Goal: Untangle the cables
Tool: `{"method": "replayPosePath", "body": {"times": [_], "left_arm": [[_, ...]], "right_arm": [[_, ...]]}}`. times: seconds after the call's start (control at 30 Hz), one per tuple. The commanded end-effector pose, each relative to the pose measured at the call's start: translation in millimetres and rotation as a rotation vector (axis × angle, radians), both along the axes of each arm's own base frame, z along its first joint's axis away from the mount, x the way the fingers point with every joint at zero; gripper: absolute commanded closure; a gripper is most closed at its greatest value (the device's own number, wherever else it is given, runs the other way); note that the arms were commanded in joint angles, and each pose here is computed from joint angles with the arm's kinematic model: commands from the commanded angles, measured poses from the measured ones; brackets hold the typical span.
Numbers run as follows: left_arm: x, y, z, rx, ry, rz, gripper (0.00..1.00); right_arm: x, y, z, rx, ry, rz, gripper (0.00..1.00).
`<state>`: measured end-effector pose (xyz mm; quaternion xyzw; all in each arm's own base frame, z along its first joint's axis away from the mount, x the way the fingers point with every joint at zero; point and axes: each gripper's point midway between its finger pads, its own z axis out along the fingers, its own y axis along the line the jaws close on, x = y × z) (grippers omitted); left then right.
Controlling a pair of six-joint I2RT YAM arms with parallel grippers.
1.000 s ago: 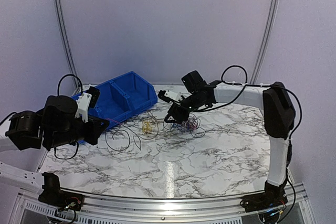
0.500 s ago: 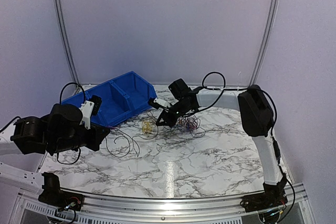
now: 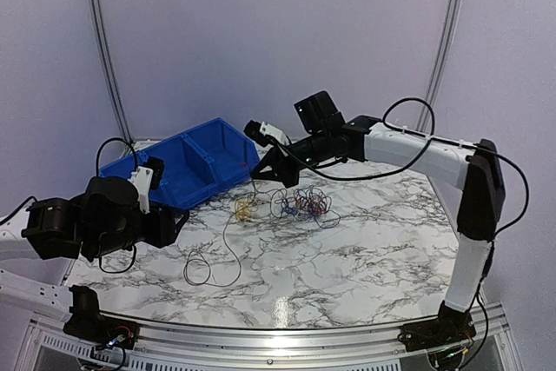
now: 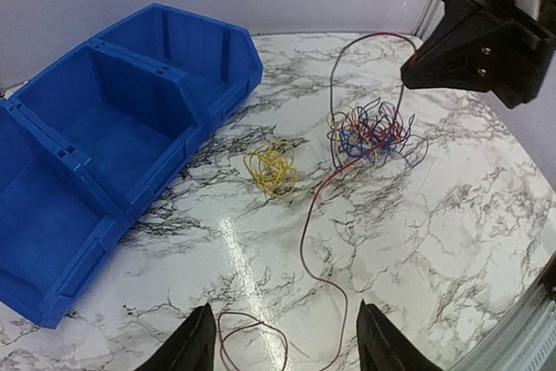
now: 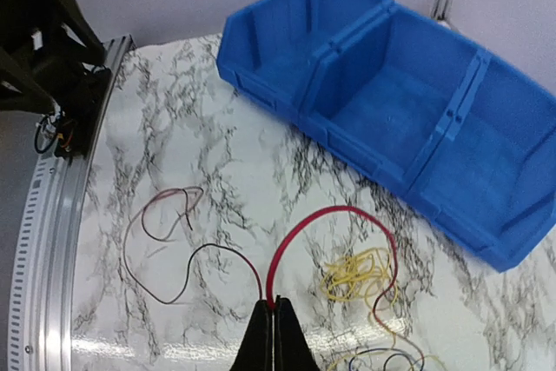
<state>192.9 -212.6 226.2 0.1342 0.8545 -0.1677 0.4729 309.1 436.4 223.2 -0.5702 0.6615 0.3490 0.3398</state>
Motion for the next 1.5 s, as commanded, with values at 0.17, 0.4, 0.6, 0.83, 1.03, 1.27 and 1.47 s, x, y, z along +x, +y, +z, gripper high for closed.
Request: {"method": "replayPosePath", "body": {"times": [0.17, 0.4, 0.6, 0.83, 1.03, 1.27, 1.47], "left_arm": [[2.7, -33.9, 45.5, -0.432, -0.065, -0.03, 0.33], [-5.3, -38.2, 46.3, -0.64, -0.046, -0.063, 0.26], [1.6, -53.3, 26.6, -0.555, -0.063, -0.077, 0.26], [16.5, -63.2, 32.6, -0.618, -0.058, -0.023, 0.26], [31.8, -54.6, 14.6, -0.702, 0.025, 0.083, 0.35], [37.7, -62.0, 2.0, -0.736, 0.081, 0.081, 0.41], [39.6, -76.0, -7.8, -0.725, 0.131, 0.06, 0.47]], "right_arm": [[-67.1, 32.6, 19.6, 0.015, -0.095, 0.146, 1.0], [-79.4, 44.6, 10.7, 0.012, -0.074, 0.172, 1.0], [-83.0, 48.4, 14.5, 0.031, -0.048, 0.18, 1.0], [-90.6, 47.4, 1.1, -0.008, -0.07, 0.194, 1.0], [-95.9, 47.6, -3.4, -0.014, -0.078, 0.202, 1.0], [-95.8, 50.9, -14.2, -0.033, -0.075, 0.199, 1.0], [-95.9, 52.8, -17.6, -0.038, -0.073, 0.197, 1.0]]}}
